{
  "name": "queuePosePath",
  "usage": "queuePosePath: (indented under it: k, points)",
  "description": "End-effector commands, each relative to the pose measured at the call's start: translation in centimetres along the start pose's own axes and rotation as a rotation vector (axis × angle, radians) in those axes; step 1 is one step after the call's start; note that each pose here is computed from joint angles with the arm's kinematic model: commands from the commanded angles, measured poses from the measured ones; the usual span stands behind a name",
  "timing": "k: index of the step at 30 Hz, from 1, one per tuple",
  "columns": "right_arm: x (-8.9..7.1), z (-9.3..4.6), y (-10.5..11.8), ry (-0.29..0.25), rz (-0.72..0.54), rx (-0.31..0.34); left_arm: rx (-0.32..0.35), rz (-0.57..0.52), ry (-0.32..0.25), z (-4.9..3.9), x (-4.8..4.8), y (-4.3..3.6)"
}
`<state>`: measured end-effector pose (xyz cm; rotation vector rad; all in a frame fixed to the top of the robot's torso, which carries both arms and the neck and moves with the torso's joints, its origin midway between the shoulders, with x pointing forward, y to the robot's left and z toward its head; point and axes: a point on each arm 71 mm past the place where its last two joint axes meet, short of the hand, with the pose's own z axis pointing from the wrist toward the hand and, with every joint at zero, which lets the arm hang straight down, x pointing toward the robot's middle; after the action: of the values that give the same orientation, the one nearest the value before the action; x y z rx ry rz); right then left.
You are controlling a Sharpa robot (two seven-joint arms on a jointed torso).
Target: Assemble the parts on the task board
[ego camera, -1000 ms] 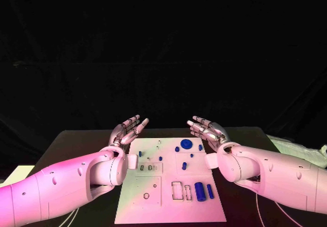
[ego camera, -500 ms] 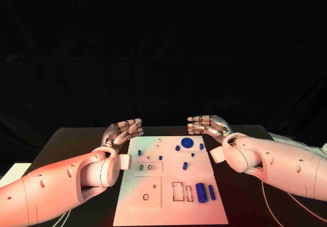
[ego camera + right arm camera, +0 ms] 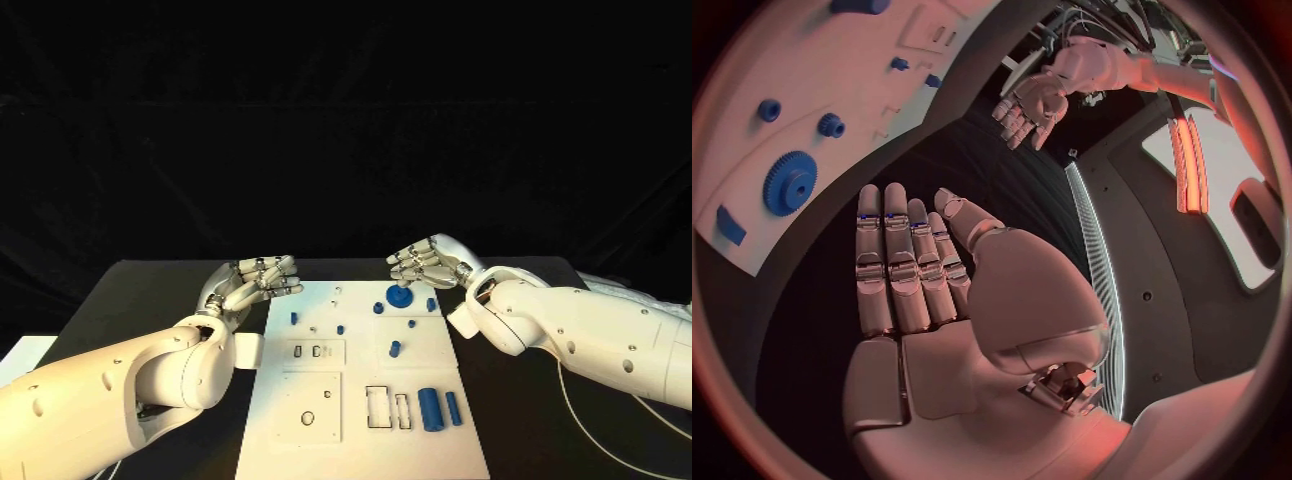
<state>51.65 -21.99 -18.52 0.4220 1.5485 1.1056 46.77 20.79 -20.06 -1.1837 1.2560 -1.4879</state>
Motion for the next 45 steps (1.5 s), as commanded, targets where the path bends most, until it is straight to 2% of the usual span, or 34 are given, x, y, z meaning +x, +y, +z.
queuePosePath:
  k: [1,7,12,18,37,45]
  points:
    - [0.6,0.2,0.6,0.094,-0.320,-0.008,-0.008,-0.053,0.080,-0.60,1.32,-0.47]
    - [1.1,0.6,1.3,0.149,-0.559,0.003,-0.031,-0.103,0.122,-1.56,2.70,-0.90]
    - [1.3,0.8,2.0,0.145,-0.735,0.015,-0.041,-0.117,0.138,-1.94,3.16,-1.06]
    - [1.7,1.0,2.6,0.163,-0.849,0.019,-0.051,-0.126,0.151,-2.13,3.52,-1.14]
    - [2.4,1.9,3.6,0.204,-0.942,0.026,-0.060,-0.128,0.158,-2.07,3.82,-1.11]
    - [2.7,2.3,3.7,0.241,-0.951,0.039,-0.063,-0.130,0.162,-2.03,4.00,-1.17]
